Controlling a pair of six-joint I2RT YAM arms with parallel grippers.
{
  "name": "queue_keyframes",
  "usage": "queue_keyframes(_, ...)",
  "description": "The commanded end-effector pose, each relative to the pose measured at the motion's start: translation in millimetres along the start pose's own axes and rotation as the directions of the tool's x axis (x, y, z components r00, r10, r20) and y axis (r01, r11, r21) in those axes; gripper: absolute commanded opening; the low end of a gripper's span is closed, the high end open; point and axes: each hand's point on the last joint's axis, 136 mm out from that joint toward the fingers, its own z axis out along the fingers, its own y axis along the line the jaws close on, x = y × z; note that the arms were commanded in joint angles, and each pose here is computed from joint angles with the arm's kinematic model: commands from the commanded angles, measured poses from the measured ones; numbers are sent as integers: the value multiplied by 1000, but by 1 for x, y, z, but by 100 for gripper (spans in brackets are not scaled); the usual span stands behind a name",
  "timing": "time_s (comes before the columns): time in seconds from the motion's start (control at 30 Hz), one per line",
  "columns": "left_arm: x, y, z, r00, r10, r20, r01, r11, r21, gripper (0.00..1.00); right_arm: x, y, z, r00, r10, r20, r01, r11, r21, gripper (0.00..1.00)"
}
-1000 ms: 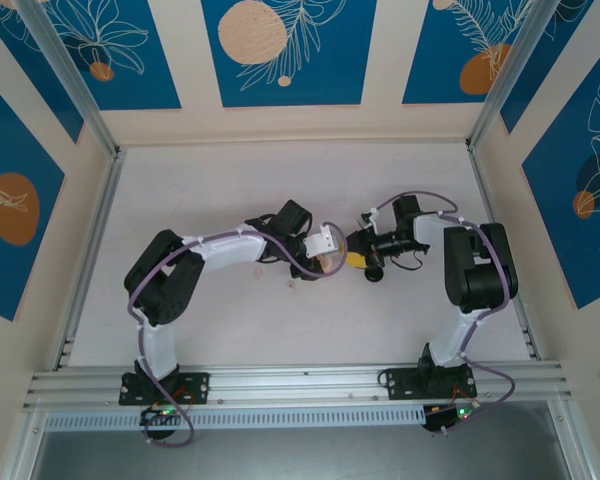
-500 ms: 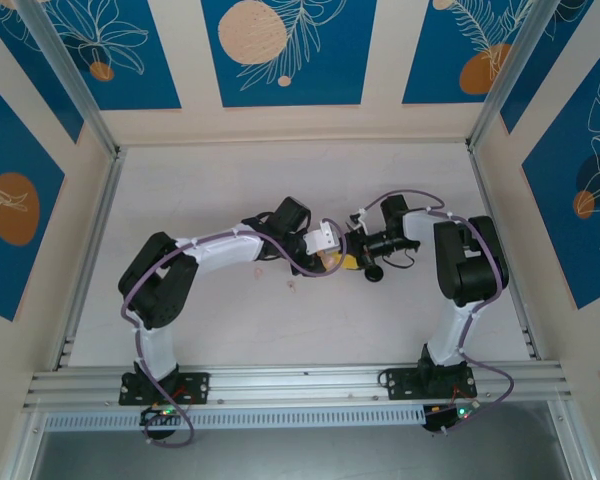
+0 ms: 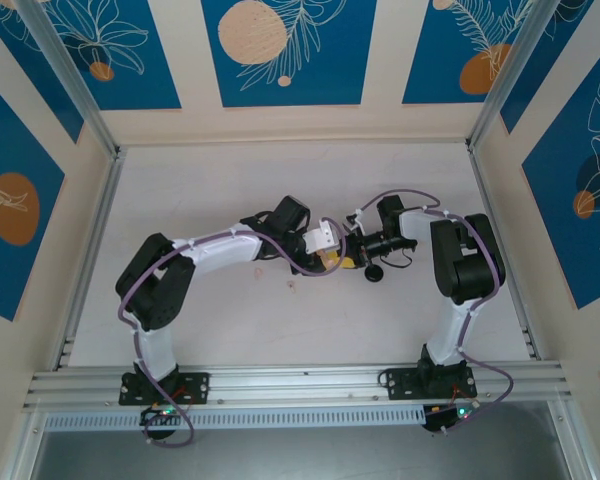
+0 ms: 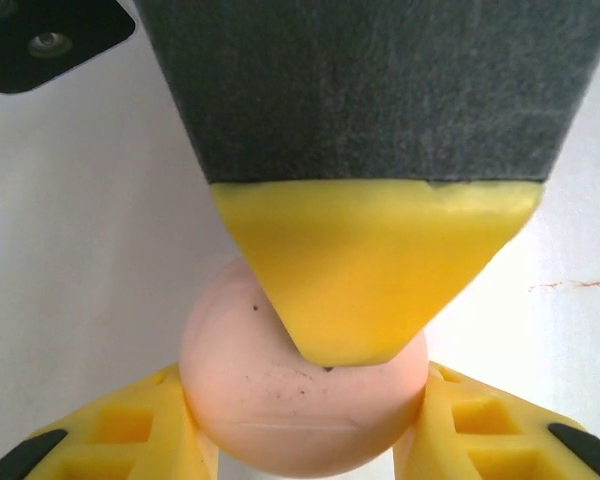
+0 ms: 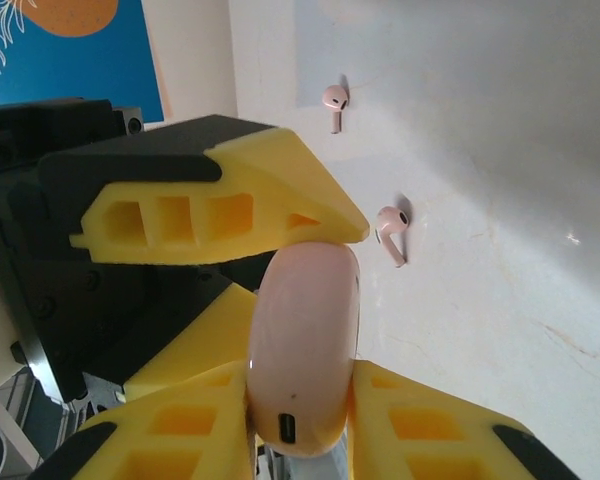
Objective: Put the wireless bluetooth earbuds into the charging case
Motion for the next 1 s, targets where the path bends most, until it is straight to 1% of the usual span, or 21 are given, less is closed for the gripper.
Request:
queue_keyframes(0.0, -25, -3, -22, 998, 16, 68, -15, 1000, -23, 52, 0, 16, -7, 997, -76, 25, 75, 997, 22, 24)
queue_keyframes(0.07, -29, -2, -26, 997, 7, 78, -5, 999, -38, 59, -1, 14, -13, 992, -112, 54, 107, 991, 80, 22)
queue_keyframes(0.1, -32, -2, -30, 996, 3, 91, 1, 999, -44, 65, -1, 14, -16, 988, -136, 71, 128, 985, 112, 22)
queue_keyframes(0.13, -35, -3, -34, 994, 2, 105, 3, 999, -45, 67, -1, 16, -19, 982, -167, 88, 154, 979, 132, 22)
queue_keyframes(0.23, -42, -11, -44, 988, 4, 152, -1, 1000, -20, 67, -1, 29, -29, 948, -282, 145, 255, 950, 180, 22)
queue_keyframes(0.3, -47, -17, -51, 982, 4, 186, -5, 1000, 6, 67, 0, 40, -36, 912, -371, 176, 333, 918, 214, 22)
queue_keyframes(0.43, -53, -28, -66, 965, 8, 261, -23, 998, 57, 67, 5, 59, -45, 848, -489, 206, 446, 867, 225, 22)
queue_keyframes(0.53, -59, -28, -81, 951, -37, 308, 9, 996, 92, 68, 10, 71, -48, 797, -566, 210, 525, 822, 221, 22)
queue_keyframes(0.6, -62, -29, -91, 938, -71, 339, 25, 990, 137, 68, 14, 77, -49, 763, -611, 209, 572, 790, 222, 23)
queue_keyframes(0.7, -63, -29, -104, 920, -90, 382, 26, 985, 170, 66, 23, 90, -50, 681, -703, 205, 669, 711, 216, 23)
queue_keyframes(0.77, -64, -34, -113, 902, -68, 427, -10, 984, 179, 64, 30, 98, -50, 608, -768, 201, 737, 640, 217, 23)
queue_keyframes(0.87, -67, -41, -122, 870, -17, 494, -70, 985, 157, 60, 39, 108, -52, 510, -834, 210, 809, 548, 214, 22)
queue_keyframes(0.97, -68, -47, -127, 850, 17, 527, -113, 982, 150, 54, 49, 114, -48, 408, -891, 199, 872, 445, 206, 22)
